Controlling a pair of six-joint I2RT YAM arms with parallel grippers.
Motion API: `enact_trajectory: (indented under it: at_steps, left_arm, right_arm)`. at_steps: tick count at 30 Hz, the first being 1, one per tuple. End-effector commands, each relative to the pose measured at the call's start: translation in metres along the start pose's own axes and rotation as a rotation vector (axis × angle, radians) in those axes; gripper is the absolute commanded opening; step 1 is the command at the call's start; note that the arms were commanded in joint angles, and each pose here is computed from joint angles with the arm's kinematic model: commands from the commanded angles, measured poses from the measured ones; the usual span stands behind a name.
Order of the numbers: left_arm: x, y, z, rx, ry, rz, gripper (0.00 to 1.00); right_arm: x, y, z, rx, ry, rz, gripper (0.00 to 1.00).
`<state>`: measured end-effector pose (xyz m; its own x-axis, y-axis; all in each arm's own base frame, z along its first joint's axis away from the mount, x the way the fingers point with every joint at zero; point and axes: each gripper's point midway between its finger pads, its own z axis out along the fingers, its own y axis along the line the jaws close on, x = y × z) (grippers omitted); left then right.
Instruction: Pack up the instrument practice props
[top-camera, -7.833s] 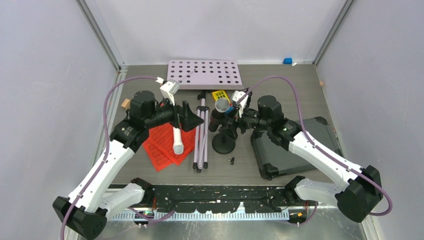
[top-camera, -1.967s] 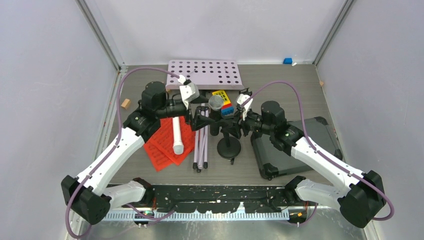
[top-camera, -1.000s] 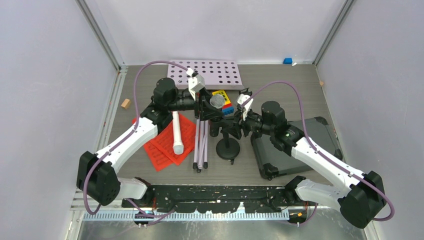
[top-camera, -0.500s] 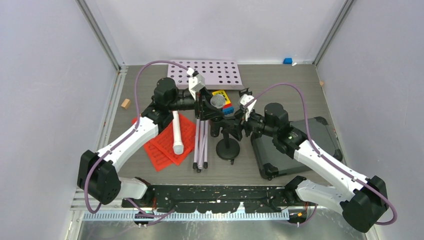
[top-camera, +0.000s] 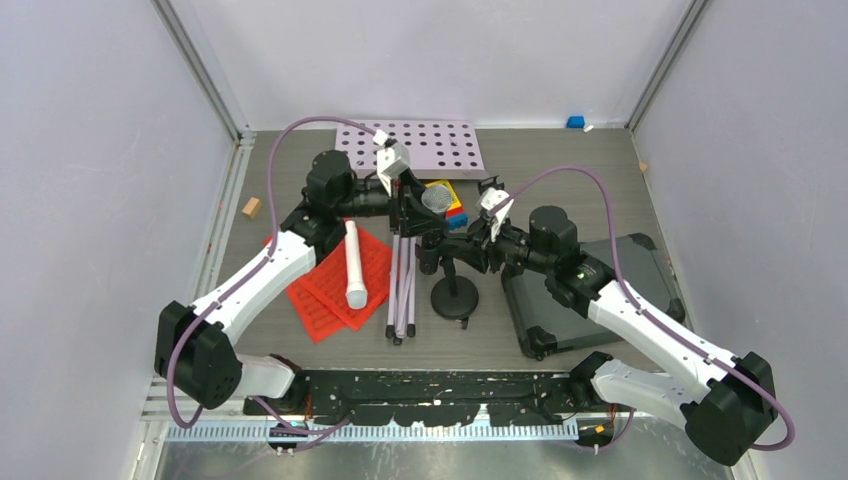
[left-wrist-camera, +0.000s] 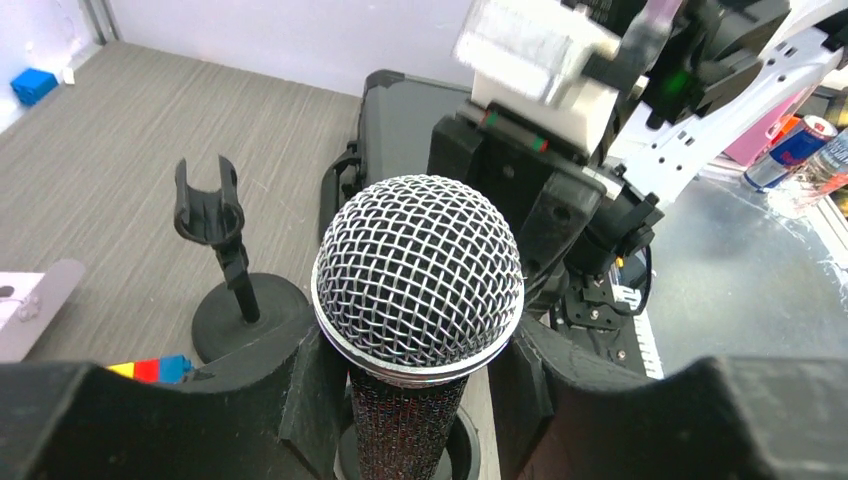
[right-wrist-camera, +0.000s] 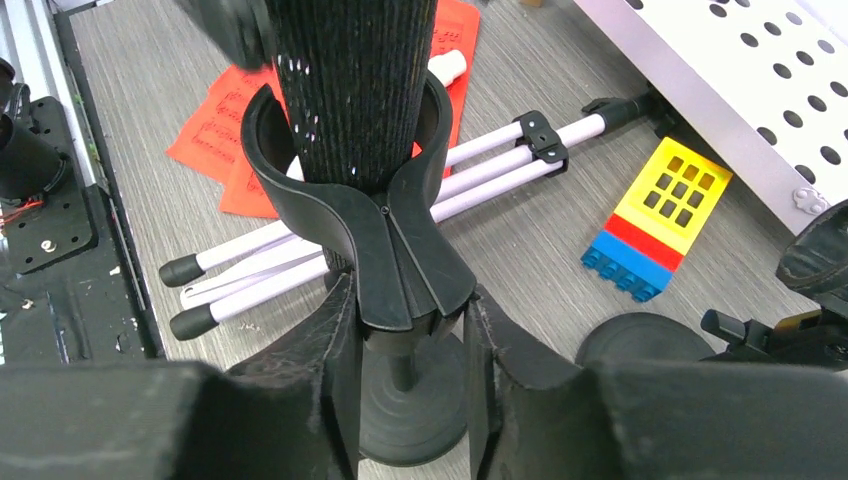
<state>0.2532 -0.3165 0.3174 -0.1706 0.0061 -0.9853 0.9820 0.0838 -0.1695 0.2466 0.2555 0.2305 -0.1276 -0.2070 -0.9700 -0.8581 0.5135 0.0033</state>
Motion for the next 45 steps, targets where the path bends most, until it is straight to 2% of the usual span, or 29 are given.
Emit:
enact_trajectory:
  at_steps: [1,5,11,14,17,20,24,29,39,45]
  left_arm:
    - [-0.067,-0.022,-0.002,0.05,-0.105,0.109,0.0]
    - [-0.109,-0.04,-0.007,0.071,-0.148,0.171,0.0]
    - [-0.141,-0.061,-0.025,0.035,-0.126,0.286,0.0]
    - [-0.159,-0.072,-0.037,-0.009,-0.155,0.356,0.0]
    - [-0.174,-0.076,-0.053,-0.098,-0.162,0.424,0.0]
    - [-0.175,-0.058,-0.074,-0.294,-0.127,0.444,0.0]
    - [-0.15,-0.003,-0.119,-0.71,-0.07,0.352,0.0]
    - [-0.087,0.039,-0.167,-1.034,0.117,0.233,0.0]
    - [-0.014,0.065,-0.196,-1.206,0.193,0.063,0.0]
    - [0.021,0.086,-0.213,-1.29,0.188,-0.036,0.0]
  right_arm:
    - [-0.015,-0.003,0.002,0.009,-0.047,-0.02,0.0]
    - [-0.013,-0.003,0.004,0.01,-0.039,-0.018,0.0]
    - [-0.009,-0.004,0.005,0.013,-0.031,-0.018,0.0]
    - [-0.005,-0.004,0.005,0.012,-0.022,-0.014,0.0]
    - [-0.005,-0.006,0.005,0.026,-0.026,-0.015,0.0]
    - [-0.007,-0.014,0.005,0.068,-0.041,-0.009,0.0]
    - [-0.015,-0.024,0.008,0.126,-0.09,-0.002,0.0]
    - [-0.033,-0.035,0.01,0.176,-0.173,-0.011,0.0]
    - [-0.079,-0.042,0.02,0.184,-0.323,-0.01,0.0]
    - [-0.064,-0.043,0.023,0.192,-0.315,0.012,0.0]
